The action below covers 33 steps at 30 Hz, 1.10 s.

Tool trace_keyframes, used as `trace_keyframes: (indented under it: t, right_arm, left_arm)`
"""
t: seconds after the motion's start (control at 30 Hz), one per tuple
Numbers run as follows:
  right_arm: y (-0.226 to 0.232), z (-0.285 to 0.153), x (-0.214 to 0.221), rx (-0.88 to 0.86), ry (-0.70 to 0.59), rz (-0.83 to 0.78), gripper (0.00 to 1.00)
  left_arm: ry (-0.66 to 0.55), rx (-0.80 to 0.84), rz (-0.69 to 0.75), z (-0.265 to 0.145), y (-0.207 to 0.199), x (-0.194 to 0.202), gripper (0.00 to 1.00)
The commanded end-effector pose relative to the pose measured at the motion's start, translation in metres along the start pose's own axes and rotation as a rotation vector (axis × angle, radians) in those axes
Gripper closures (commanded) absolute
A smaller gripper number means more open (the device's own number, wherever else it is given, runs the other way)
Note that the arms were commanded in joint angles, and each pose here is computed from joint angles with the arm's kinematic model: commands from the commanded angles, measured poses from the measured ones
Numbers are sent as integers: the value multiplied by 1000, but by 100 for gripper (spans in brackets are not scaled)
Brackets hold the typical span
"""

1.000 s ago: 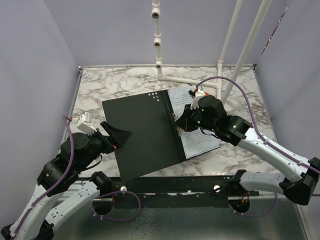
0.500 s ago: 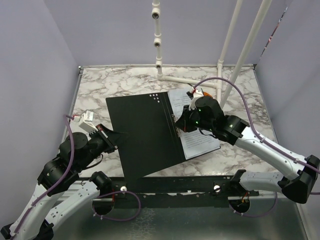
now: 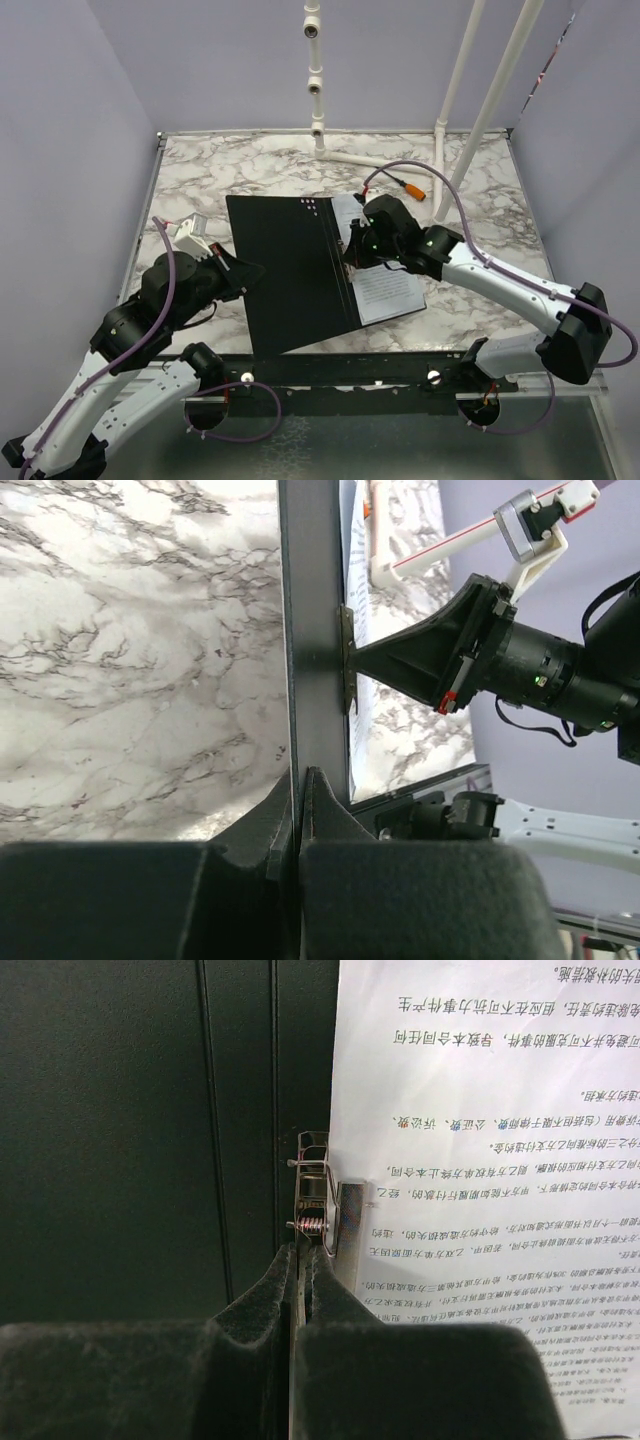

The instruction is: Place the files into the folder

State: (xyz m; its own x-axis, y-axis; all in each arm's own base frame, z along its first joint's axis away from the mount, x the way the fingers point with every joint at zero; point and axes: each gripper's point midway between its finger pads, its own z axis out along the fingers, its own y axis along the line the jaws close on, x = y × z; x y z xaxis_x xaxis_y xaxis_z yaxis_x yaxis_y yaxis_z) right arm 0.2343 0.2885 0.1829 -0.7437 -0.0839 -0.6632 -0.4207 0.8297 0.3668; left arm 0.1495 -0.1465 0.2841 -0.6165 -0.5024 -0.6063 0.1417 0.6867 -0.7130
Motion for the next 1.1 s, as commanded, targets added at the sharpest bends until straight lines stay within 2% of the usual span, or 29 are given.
trace_keyframes:
  t: [0.0,0.2,0.43,0.67,1.07]
  right_arm:
    - [5,17,-6,-18,-3,-13,99]
    - [1,40,1,16,49,-16,99]
    - [0,52,1,31,68,-23,84]
    - [-5,45,-14,80,22,-31,62]
    - [-55,35,-8,309,-24,-58,33]
  left_arm:
    - [32,-75,108,7,16,5,100]
    - [62,-111,171,14,23,7,100]
    - [94,-168,227,20,33,9,100]
    - [121,-197,272,26,39,13,100]
    - [140,-296,356,45,47,4,100]
